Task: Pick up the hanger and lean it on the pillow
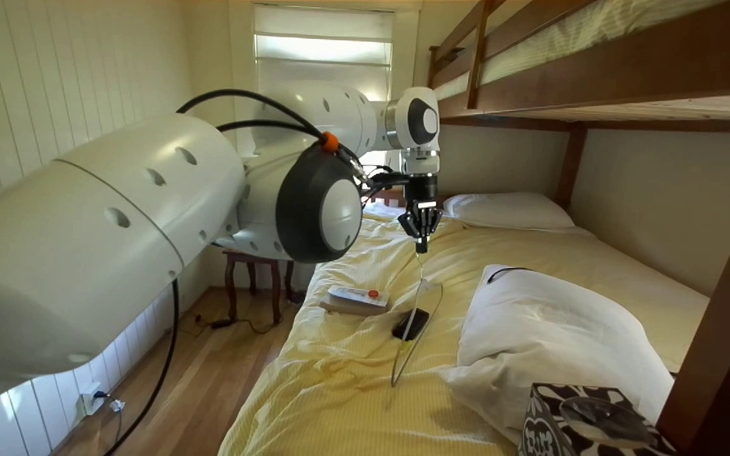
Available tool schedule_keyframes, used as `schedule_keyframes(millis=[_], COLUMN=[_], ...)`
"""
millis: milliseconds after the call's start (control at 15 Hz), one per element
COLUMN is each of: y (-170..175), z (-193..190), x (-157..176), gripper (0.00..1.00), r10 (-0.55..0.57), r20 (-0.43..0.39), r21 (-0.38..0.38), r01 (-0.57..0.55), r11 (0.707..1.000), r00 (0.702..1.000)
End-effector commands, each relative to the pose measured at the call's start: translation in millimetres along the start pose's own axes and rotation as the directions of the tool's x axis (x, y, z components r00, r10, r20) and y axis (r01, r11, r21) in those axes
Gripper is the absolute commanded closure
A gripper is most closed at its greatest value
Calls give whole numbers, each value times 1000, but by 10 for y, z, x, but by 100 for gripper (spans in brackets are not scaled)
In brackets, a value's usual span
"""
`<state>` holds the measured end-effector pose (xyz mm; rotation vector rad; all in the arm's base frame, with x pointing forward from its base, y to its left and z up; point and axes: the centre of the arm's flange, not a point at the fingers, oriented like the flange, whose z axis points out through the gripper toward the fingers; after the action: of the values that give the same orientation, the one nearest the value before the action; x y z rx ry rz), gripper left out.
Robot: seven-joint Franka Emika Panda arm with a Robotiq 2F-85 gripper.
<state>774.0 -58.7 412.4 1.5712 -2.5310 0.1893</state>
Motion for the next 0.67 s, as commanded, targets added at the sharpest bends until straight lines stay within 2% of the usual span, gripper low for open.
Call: schedule_keyframes(millis=[0, 267, 600], y=[-279, -472, -552], z=[64, 170, 328], x=[21, -17, -78], gripper=[99, 99, 99], r10=[-4, -106, -186], r20=[102, 173, 257], r21=[37, 107, 105], r01=[0, 88, 164], r11=[999, 990, 981], r00=[995, 979, 948])
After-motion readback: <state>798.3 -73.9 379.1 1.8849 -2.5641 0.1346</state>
